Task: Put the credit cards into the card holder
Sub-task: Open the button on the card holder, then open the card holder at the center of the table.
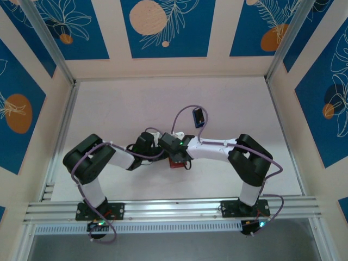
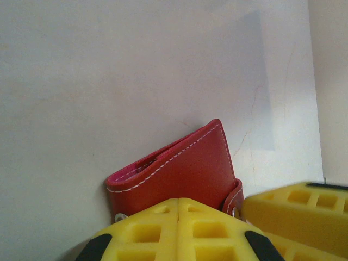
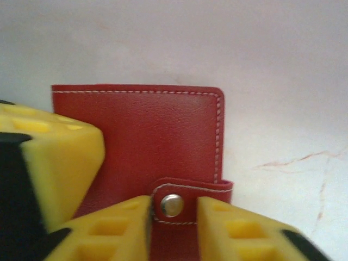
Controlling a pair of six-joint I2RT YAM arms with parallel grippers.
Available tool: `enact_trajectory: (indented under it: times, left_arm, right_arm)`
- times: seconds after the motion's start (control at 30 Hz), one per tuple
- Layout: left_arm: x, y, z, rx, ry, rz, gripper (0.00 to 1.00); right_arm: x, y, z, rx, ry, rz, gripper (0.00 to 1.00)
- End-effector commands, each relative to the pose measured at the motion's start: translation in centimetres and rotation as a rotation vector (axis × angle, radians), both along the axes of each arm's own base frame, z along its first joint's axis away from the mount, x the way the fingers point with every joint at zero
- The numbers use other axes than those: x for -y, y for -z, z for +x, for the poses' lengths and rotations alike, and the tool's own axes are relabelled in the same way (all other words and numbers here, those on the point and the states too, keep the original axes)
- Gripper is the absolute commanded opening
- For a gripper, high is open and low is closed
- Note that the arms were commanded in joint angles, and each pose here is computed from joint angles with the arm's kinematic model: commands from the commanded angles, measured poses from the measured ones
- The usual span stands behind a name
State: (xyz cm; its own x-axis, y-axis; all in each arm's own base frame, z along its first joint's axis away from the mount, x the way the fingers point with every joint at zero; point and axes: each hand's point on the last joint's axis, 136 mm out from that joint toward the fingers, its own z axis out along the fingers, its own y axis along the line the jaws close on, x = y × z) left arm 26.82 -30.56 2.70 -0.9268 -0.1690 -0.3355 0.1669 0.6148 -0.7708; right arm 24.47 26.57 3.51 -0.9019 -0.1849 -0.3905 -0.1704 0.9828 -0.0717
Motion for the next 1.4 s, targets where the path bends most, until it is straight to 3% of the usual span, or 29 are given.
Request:
enact_trajectory:
  times: [0.0,0.1,0.5,0.7,0.87,1.0,1.07,1.17,1.3,1.37]
  left_arm:
    - [-3.7,6.3,-3.4,-0.182,-0.029,0.212,0.0]
    - [-3.8,6.4,-3.5,-0.183,-0.03,0.223,0.0]
    - [-4.0,6.1,-3.0,-0.172,-0.031,0.258,0.0]
    - [-3.4,5.6,-3.0,-0.161,-0.008,0.258,0.0]
    - [-2.2,4.1,-3.0,-0.119,0.04,0.268,0.0]
    - [-1.4,3.1,-3.0,-0.099,0.065,0.264,0.0]
    - [-1.1,2.8,-3.0,-0.094,0.077,0.261,0.0]
    - [-0.8,2.4,-2.9,-0.086,0.077,0.26,0.0]
    - [-0.9,2.6,-2.8,-0.091,0.061,0.26,0.0]
    - [-1.0,2.6,-2.9,-0.093,0.055,0.26,0.0]
  right_arm:
    - [0.4,-0.5,0.5,0.027,0.012,-0.028,0.11]
    - [0.6,-1.0,0.6,0.038,0.019,-0.03,0.0]
    - [4.0,-3.1,0.9,0.082,0.075,-0.039,0.0]
    - [6.7,-1.5,0.8,0.01,0.171,0.025,0.01]
    - [8.8,-0.2,0.8,-0.061,0.337,0.226,0.18]
    - [9.3,-2.6,1.0,0.05,0.338,0.169,0.37]
    - [8.6,-4.3,1.0,0.096,0.303,0.148,0.41]
    - [6.3,-7.1,0.4,0.147,0.199,0.175,0.33]
    - [2.3,-8.0,-0.3,0.07,0.072,0.3,0.05]
    - [1.1,-7.5,-0.5,0.027,0.044,0.326,0.0]
